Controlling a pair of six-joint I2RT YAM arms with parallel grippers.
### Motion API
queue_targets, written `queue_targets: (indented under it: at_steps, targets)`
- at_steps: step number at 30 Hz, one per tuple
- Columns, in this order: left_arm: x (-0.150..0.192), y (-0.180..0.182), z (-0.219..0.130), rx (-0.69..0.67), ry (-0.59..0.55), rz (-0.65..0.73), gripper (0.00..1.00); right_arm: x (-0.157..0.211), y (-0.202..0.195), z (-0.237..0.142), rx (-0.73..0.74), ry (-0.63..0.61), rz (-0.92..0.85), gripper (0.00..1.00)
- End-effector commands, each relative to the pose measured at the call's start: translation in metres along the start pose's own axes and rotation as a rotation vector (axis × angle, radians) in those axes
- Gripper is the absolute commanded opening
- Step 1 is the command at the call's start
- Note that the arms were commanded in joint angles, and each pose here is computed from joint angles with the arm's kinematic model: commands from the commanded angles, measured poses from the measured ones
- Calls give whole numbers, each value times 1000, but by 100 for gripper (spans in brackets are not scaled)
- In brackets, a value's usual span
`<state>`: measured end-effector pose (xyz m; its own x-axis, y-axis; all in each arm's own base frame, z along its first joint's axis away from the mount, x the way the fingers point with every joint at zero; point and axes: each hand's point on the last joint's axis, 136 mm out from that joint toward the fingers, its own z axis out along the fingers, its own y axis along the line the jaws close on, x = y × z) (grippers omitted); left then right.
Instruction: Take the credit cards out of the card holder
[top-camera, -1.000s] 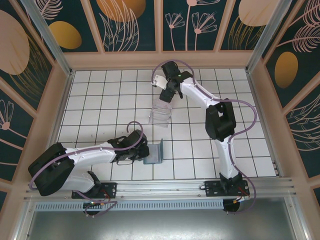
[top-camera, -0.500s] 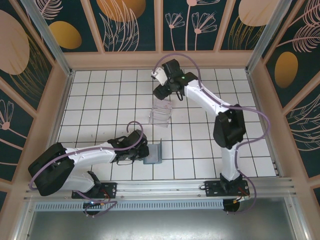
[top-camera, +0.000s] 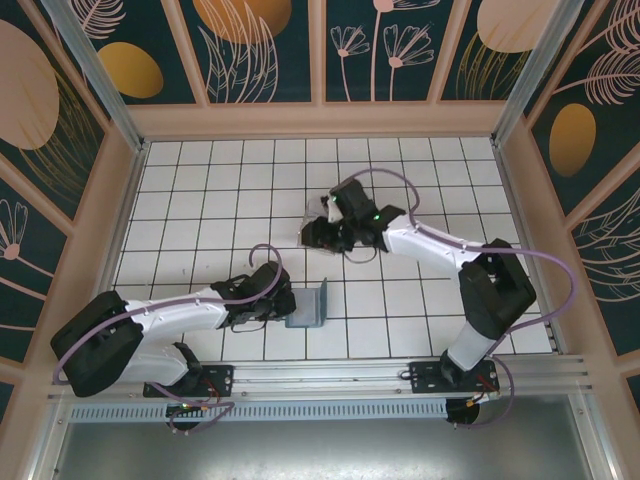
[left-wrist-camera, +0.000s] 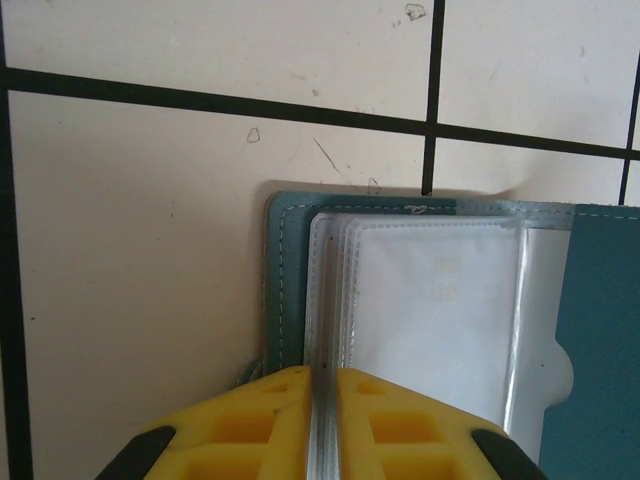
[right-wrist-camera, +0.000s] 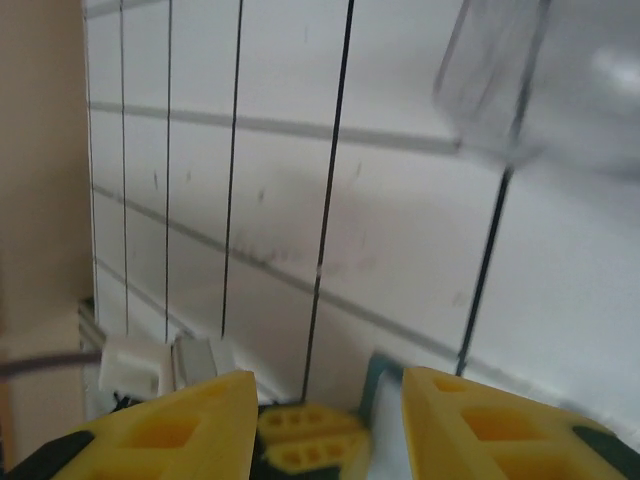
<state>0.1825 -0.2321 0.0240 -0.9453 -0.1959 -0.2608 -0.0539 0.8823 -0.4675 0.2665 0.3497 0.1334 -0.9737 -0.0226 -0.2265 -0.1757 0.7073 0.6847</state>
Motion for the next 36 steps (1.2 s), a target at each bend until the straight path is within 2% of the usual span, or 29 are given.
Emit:
queue_targets:
  at_steps: [1, 5, 9, 16, 23, 25, 29, 36]
  targets:
    - [4, 1, -1, 18, 2, -19, 15, 16, 31, -7, -93, 10, 85, 42]
    - [7, 5, -1, 17, 9, -19, 15, 49, 21, 3, -52, 75, 95, 40]
    - [8, 7, 0, 15, 15, -23, 15, 68, -3, 4, 3, 86, 120, 37]
    - [2, 1, -5, 23, -8, -24, 15, 89, -52, 5, 143, 92, 125, 30]
    - [-6, 0, -14, 27, -53, -43, 15, 100, -61, 6, 193, 110, 136, 23]
    - [-7, 4, -15, 11, -62, -45, 15, 105, -61, 9, 179, 128, 156, 26]
    - [-5, 8, -14, -7, -60, -44, 15, 108, -59, 14, 215, 132, 141, 47]
    - [-3, 15, -14, -18, -67, -61, 12, 115, -61, 31, 360, 155, 70, 60]
